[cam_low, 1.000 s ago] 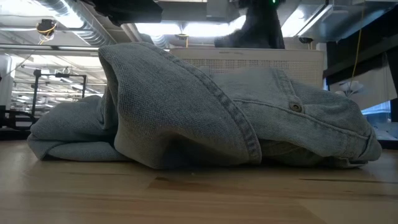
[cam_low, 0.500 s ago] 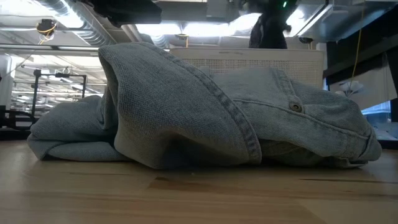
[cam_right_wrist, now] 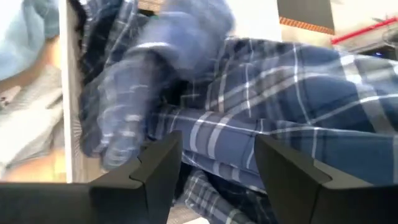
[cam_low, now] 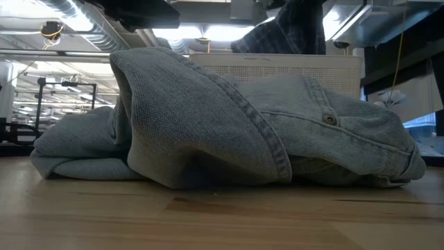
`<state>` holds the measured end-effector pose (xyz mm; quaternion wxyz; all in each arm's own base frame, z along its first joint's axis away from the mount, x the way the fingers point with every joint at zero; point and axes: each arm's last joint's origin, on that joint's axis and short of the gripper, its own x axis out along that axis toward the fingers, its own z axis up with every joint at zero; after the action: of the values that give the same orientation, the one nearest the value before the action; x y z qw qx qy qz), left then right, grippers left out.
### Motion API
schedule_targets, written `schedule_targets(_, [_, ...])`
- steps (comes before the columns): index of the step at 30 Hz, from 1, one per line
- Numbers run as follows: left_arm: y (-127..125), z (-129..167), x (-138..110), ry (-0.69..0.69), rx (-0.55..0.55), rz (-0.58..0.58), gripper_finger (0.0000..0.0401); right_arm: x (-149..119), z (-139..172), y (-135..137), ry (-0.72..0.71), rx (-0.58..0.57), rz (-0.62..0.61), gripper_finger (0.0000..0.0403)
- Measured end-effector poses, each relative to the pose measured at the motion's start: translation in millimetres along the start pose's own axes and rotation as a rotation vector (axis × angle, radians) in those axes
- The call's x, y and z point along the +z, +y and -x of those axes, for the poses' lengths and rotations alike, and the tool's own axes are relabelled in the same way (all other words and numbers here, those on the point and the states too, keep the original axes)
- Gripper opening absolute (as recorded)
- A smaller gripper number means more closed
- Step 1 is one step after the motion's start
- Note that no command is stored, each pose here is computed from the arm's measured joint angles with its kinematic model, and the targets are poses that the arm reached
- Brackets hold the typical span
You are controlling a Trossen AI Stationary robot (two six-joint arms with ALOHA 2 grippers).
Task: Sort clothes
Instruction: Put the blue long sleeve into the white laundry bin
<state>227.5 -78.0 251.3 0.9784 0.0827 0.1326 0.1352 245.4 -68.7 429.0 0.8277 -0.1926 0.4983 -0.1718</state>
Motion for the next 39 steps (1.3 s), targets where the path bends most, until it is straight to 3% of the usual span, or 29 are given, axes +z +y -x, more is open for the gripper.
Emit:
schedule_targets(2, [0, 0, 0, 0.0, 0.0, 0.001, 0.0155, 1, 1, 4, -0.018, 0.062, -0.001, 0.0221])
schedule_targets(6, [0, 0, 0, -0.001, 0.0, 0.002, 0.0155, 5, -4, 16, -0.09, 0.397, -0.012, 0.0221])
schedule_targets(8, [0, 0, 0, 0.0, 0.0, 0.002, 0.0155, 7, -7, 23, -0.075, 0.469, -0.01, 0.0221])
schedule_targets(13, [0, 0, 0, 0.001, 0.0, 0.004, 0.0155, 3, -13, 26, 0.052, 0.39, 0.005, 0.0221])
schedule_targets(16, [0, 0, -1, 0.004, -0.001, 0.009, 0.0155, 1, -15, 29, 0.09, 0.456, -0.018, 0.0221])
schedule_targets(20, [0, 0, -1, 0.004, -0.001, 0.003, 0.0155, 5, -13, 35, 0.046, 0.564, -0.034, 0.0221])
schedule_targets(31, [0, 0, -1, 0.006, -0.001, 0.013, 0.0155, 24, 7, 73, -0.104, 0.674, 0.087, 0.0221])
schedule_targets(35, [0, 0, -1, 0.005, -0.001, 0.013, 0.0155, 26, 12, 83, -0.105, 0.621, 0.136, 0.0221])
schedule_targets(39, [0, 0, -1, 0.006, -0.001, 0.013, 0.0155, 23, 11, 83, -0.06, 0.427, 0.213, 0.0221])
